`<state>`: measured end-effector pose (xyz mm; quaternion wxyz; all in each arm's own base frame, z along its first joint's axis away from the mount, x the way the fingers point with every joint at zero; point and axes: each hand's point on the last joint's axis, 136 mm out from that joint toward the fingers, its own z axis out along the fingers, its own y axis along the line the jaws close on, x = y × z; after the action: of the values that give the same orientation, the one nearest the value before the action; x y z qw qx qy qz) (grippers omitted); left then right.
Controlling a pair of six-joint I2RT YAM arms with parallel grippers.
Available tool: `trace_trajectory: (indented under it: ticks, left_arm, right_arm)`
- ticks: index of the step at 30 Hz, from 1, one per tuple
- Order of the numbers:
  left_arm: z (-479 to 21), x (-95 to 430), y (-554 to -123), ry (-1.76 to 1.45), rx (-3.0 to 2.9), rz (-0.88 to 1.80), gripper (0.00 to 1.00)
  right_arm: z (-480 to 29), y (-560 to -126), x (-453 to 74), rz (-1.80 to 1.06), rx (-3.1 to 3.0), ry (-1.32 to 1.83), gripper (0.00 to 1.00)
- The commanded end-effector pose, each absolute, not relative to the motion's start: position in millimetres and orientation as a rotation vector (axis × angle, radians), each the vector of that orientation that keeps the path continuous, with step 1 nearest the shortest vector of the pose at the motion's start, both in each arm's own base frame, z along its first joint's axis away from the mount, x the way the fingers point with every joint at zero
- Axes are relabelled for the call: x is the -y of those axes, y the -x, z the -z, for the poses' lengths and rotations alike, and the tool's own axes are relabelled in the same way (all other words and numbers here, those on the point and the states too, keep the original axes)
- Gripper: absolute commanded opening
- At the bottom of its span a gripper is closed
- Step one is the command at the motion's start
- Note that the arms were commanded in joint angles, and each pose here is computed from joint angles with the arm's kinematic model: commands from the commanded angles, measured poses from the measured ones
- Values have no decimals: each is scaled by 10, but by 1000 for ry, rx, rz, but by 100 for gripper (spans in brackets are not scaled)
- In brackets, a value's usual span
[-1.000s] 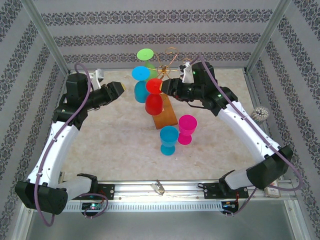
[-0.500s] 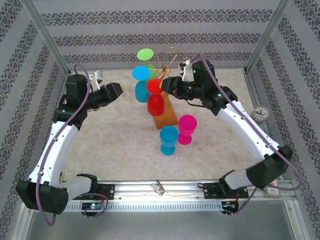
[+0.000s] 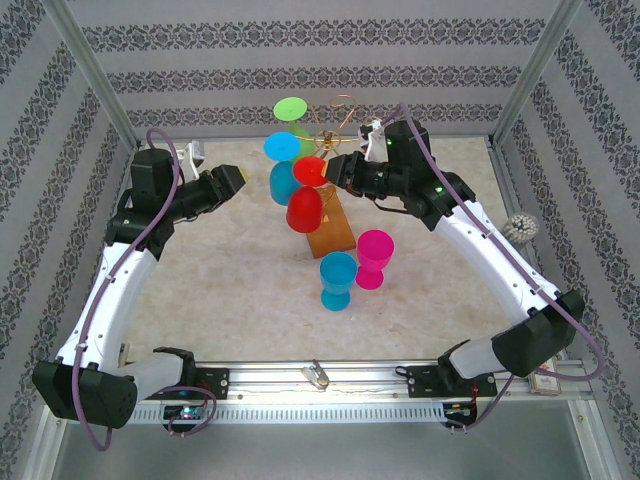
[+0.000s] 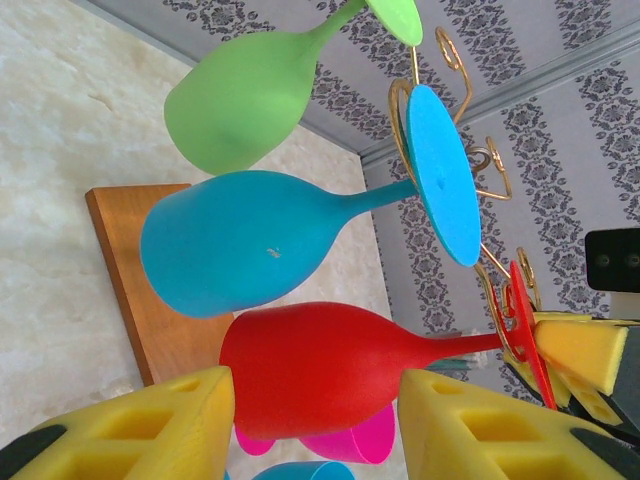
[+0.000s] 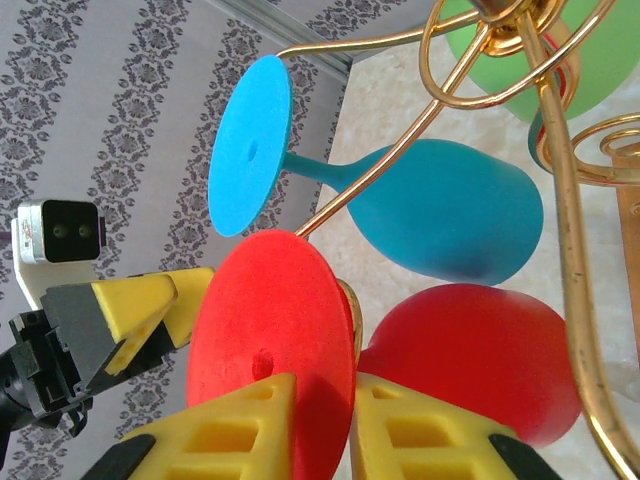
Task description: Take the wine glass off the wine glass rack
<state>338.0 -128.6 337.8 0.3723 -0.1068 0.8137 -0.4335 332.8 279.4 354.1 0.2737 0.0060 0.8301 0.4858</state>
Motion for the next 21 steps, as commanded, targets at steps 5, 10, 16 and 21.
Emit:
trace_trajectory:
  ticks: [5, 10, 16, 21]
  left_arm:
    - [-3491, 1263, -3408, 252, -2031, 1129, 48]
    - [-3490, 1261, -3410, 254, -2030, 1128, 48]
    - [-3509, 1259, -3408, 252, -2025, 1129, 48]
    - [-3499, 1255, -3411, 255, -2026, 1127, 48]
  right_arm:
    - [-3784, -3305, -2847, -1355, -2162, 20, 14]
    - [-3823, -3293, -2831, -1368, -2152, 13, 12]
    - [-3841, -3285, -2801, -1375, -2147, -2, 10]
    - [-3845, -3293, -2761, -1386, -2140, -26, 7]
